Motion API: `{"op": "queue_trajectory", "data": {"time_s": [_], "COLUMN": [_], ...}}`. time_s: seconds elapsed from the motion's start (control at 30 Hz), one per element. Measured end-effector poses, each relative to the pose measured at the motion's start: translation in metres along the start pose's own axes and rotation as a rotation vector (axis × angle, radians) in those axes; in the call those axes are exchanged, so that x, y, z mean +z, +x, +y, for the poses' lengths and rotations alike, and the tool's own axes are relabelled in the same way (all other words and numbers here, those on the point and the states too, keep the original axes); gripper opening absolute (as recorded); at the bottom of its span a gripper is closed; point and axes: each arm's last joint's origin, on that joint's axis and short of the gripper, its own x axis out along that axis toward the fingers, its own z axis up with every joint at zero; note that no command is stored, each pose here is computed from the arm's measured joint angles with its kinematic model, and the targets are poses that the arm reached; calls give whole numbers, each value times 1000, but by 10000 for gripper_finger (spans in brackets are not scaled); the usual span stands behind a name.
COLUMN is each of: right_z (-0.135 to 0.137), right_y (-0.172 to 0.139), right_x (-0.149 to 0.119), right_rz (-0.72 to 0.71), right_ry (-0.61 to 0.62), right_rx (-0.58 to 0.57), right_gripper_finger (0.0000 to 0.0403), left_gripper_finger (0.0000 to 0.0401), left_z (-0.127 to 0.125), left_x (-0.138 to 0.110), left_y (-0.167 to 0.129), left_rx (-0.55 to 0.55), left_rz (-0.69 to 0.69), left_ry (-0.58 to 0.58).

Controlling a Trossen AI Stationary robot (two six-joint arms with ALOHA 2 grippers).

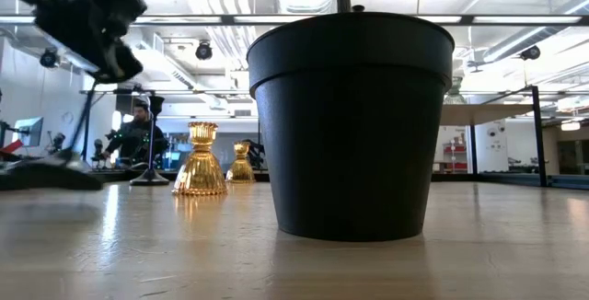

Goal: Pick & Place candle stick holders
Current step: Put the bottom black candle holder on the shelf

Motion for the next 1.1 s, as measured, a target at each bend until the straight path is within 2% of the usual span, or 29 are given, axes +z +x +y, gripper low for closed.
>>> {"op": "queue_trajectory", "data": {"time_s": [0.17, 0.3, 0.5, 0.67, 0.9, 1.1], "right_z": [0, 0, 0, -2, 0, 3], "right_y": [0, 0, 4, 21, 44, 58], "right_x": [0, 0, -1, -8, -9, -13], "right_rz": [1, 1, 11, 59, 47, 58], "right_ry": [3, 3, 32, 28, 12, -26], "right_rx": [0, 0, 5, 18, 182, 212], "right_gripper_finger": [52, 52, 52, 52, 52, 52], "left_gripper_finger": [17, 17, 17, 17, 17, 17], "left_z": [-6, -15, -28, -33, -30, -19], "left_x": [25, 49, 91, 139, 205, 247], "left_y": [-28, -60, -98, -105, -104, -103], "left_rx": [210, 370, 516, 634, 735, 685], "left_rz": [-84, -202, -409, -445, -434, -470], "left_ry": [-2, -50, -101, -35, 92, 77]}}
